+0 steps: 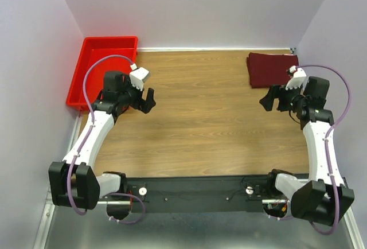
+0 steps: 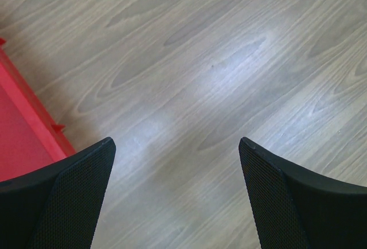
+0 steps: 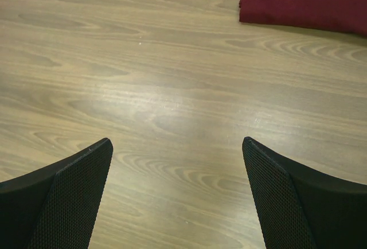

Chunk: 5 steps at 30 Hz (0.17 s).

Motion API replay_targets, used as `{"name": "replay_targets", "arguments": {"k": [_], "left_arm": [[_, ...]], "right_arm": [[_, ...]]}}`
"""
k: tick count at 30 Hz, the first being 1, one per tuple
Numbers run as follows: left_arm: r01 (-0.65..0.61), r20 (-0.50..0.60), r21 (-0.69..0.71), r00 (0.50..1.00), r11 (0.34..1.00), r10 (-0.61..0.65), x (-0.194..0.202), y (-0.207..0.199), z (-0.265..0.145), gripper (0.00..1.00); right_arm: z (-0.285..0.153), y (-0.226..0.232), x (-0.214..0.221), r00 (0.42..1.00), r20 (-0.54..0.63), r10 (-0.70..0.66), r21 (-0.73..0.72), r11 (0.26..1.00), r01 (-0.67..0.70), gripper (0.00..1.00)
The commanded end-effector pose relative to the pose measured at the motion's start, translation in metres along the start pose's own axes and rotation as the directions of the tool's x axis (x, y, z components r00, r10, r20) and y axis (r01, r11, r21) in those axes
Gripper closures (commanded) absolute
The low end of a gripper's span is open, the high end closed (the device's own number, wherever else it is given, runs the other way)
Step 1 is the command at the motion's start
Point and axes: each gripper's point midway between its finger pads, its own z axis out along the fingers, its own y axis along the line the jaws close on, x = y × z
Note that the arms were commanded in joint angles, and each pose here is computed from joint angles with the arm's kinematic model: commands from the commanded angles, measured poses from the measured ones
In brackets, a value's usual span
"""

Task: Fold and stack the t-shirts
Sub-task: Reset both grippers

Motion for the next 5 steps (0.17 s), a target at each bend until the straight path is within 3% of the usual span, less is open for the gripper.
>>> {"name": "replay_targets", "arguments": {"k": [1,5], "left_arm": [[0.004,0.008,-0.064,1.0,0.998,-0.003,0.003,0.008,-0.012,0.04],[0.036,0.031,-0.104,0.999,0.994,-0.033,-0.003,0.02,-0.019,0.04]], "right_arm": [[-0.007,0.012,0.025,0.998,-0.047,-0.03,-0.045,0.999,0.028,0.0],[-0.012,0.017,0.026,0.998,-0.049,-0.028,-0.056,0.998,0.025,0.0]]}}
